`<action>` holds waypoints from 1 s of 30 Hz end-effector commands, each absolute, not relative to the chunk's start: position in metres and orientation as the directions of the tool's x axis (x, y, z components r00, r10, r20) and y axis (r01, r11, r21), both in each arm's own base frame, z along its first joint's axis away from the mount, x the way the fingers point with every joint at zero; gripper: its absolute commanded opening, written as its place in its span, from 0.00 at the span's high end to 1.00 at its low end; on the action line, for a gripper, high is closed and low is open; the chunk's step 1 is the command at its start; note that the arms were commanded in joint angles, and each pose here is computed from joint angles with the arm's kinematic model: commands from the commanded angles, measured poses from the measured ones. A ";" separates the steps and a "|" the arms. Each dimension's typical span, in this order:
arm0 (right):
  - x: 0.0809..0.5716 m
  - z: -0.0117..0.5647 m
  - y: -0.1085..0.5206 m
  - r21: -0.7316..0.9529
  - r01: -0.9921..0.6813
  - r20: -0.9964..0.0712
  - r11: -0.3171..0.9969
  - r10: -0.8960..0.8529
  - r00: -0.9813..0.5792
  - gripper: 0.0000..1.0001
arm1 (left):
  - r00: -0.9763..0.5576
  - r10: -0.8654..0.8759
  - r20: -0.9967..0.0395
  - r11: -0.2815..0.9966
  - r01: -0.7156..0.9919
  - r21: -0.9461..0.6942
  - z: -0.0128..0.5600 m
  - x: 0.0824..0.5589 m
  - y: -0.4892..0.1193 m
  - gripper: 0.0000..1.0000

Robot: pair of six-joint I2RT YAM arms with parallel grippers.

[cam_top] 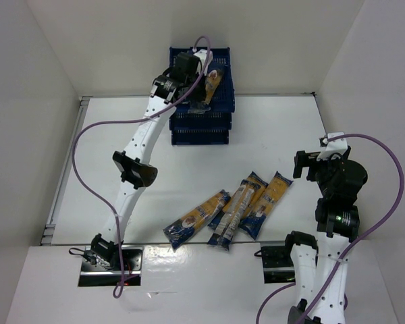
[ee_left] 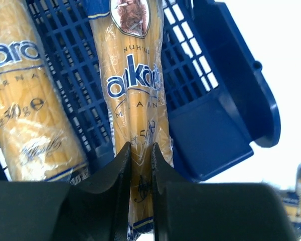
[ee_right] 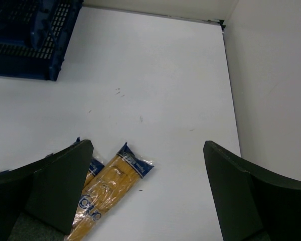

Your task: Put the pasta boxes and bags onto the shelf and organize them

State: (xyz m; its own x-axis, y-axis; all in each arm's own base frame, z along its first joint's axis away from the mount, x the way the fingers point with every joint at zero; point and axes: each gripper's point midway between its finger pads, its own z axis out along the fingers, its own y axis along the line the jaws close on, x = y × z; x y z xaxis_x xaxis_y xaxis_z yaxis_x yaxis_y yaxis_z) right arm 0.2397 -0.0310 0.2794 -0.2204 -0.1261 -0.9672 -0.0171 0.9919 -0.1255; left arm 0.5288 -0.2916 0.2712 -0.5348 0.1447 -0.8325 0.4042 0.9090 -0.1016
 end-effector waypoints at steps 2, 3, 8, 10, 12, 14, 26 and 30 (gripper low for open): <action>0.239 0.280 -0.032 -0.142 -0.021 -0.967 0.990 -0.143 -0.210 0.00 | -0.621 0.109 -0.776 0.861 0.449 -0.238 0.234 0.522 -0.326 0.99; 0.239 0.280 -0.032 -0.142 -0.021 -0.967 0.990 -0.143 -0.210 0.00 | -0.620 0.096 -0.779 0.856 0.451 -0.254 0.237 0.523 -0.329 0.99; 0.238 0.278 -0.034 -0.139 -0.013 -0.966 0.990 -0.139 -0.220 0.00 | -0.640 0.034 -0.768 0.855 0.416 -0.309 0.232 0.531 -0.332 1.00; 0.239 0.276 -0.034 -0.136 -0.014 -0.964 0.991 -0.136 -0.229 0.00 | -0.624 0.004 -0.781 0.870 0.387 -0.305 0.236 0.538 -0.329 1.00; 0.239 0.276 -0.035 -0.134 -0.014 -0.964 0.991 -0.134 -0.228 0.00 | -0.615 -0.021 -0.788 0.888 0.350 -0.297 0.239 0.542 -0.324 1.00; 0.239 0.276 -0.035 -0.134 -0.014 -0.964 0.991 -0.134 -0.228 0.00 | -0.603 -0.053 -0.796 0.910 0.299 -0.287 0.240 0.549 -0.317 1.00; 0.240 0.274 -0.038 -0.131 -0.006 -0.963 0.991 -0.129 -0.238 0.00 | -0.504 -0.118 -0.856 0.967 0.137 -0.214 0.245 0.567 -0.309 1.00; 0.240 0.274 -0.040 -0.131 0.003 -0.963 0.991 -0.127 -0.239 0.00 | -0.486 -0.120 -0.866 0.972 0.120 -0.202 0.246 0.569 -0.311 1.00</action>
